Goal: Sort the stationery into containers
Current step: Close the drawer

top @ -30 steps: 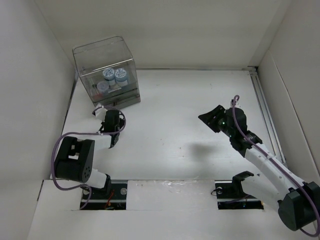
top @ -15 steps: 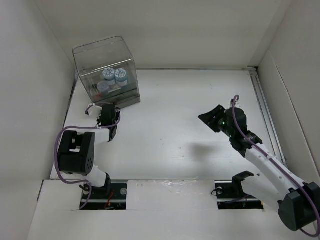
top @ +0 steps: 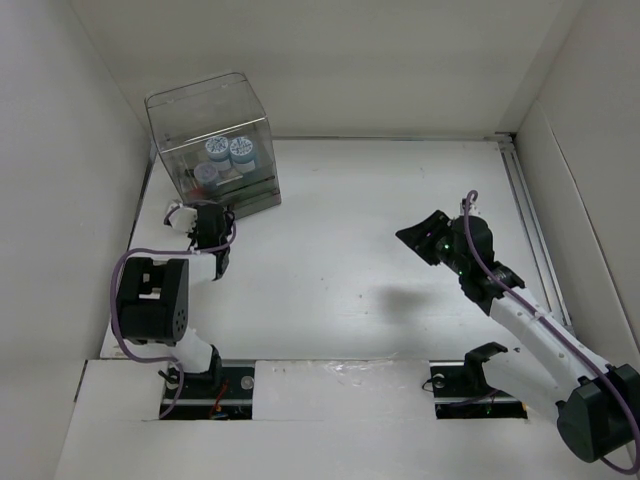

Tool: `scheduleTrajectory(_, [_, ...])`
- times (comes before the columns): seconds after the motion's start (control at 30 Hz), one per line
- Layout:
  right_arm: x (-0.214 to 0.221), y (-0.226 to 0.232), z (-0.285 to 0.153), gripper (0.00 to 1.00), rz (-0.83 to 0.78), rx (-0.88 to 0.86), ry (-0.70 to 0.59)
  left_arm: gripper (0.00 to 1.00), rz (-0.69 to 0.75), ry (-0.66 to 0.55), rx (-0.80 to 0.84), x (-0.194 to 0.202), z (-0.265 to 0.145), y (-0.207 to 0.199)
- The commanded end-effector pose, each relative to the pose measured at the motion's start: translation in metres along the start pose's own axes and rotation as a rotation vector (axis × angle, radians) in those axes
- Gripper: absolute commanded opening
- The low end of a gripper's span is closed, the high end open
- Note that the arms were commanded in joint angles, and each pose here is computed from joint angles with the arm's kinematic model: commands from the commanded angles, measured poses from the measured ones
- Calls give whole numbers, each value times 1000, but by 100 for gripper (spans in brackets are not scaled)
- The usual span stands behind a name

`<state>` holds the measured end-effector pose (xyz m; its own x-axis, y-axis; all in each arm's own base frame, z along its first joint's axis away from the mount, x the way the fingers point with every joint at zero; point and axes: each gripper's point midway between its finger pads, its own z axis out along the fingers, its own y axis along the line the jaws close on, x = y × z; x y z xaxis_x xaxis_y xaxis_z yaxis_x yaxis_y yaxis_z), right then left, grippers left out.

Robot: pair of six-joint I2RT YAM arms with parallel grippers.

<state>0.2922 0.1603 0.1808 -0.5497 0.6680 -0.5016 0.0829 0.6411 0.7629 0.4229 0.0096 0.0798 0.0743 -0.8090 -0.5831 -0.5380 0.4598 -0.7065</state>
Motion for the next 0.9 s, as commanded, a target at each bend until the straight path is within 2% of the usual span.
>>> scheduleTrajectory(0.0, [-6, 20, -4, 51, -23, -77, -26, 24, -41, -31, 102, -13, -15, -16])
scheduleTrajectory(0.07, [-6, 20, -4, 51, -23, -77, -26, 24, -54, -25, 119, -13, -23, -14])
scheduleTrajectory(0.13, [-6, 23, -4, 51, -24, -91, -24, 0, -46, -7, 108, -12, -26, -14])
scheduleTrajectory(0.3, [-3, 21, -2, 51, -33, -88, -11, 0, -54, -1, 99, -14, -17, -21])
scheduleTrajectory(0.33, [-1, 17, -1, 51, -33, -80, -6, 0, -39, 38, 83, -3, -13, -16])
scheduleTrajectory(0.43, [-2, 19, -3, 51, -33, -88, -11, 0, -62, 57, 73, 0, -2, -21])
scheduleTrajectory(0.57, [-2, 19, -3, 51, -33, -88, -11, 0, -87, 88, 36, 5, 14, -6])
scheduleTrajectory(0.73, [-2, 19, -1, 51, -33, -85, -9, 0, -106, 31, 52, -9, 23, -15])
scheduleTrajectory(0.87, [0, 19, 1, 51, -33, -89, -1, 4, -106, 6, 69, -13, 28, -21])
